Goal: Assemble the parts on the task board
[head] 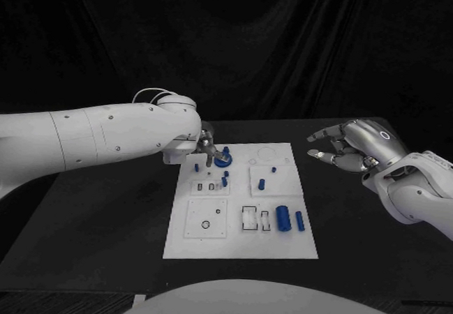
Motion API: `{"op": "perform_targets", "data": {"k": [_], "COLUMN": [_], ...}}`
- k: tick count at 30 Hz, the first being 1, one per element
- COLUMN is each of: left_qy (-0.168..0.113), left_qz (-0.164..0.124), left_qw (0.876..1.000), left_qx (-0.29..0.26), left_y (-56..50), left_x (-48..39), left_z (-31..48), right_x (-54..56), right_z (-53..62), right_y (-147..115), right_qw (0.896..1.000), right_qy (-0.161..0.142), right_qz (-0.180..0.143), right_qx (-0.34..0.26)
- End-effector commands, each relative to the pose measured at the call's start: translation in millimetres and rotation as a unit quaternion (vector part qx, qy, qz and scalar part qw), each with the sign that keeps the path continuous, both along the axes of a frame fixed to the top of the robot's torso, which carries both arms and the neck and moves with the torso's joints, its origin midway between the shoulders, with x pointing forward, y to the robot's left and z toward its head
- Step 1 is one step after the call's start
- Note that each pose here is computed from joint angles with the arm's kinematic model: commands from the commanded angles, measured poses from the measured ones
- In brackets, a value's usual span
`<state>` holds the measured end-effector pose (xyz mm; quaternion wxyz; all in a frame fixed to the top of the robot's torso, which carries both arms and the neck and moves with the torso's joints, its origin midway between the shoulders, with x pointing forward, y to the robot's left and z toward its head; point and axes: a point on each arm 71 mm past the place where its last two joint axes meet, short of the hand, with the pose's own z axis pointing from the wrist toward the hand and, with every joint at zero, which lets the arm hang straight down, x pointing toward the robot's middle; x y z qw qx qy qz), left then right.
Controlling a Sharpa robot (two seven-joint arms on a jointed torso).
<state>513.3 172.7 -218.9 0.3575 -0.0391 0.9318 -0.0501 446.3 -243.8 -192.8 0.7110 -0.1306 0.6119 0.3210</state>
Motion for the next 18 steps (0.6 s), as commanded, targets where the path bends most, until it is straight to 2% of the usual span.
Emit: {"op": "perform_targets", "data": {"k": [1,8,18], "left_qy": [0.004,0.018,0.024], "left_qz": [0.009,0.009,0.002], "left_qw": [1.0,1.0,1.0], "left_qx": [0.004,0.005,-0.002], "left_y": [3.1,4.4,-2.2], "left_x": [-2.4,-8.8,-12.7], "left_z": [-7.0,-19.6,-28.2], "right_x": [0.1,-1.8,-2.9], "right_z": [-2.3,-7.7,-11.0], "right_y": [-1.4,-3.3,-4.5], "right_qw": [1.0,1.0,1.0], "right_qy": [0.0,0.004,0.008], "right_qz": [-0.011,-0.013,-0.014], "right_qx": [0.006,0.007,0.01]}}
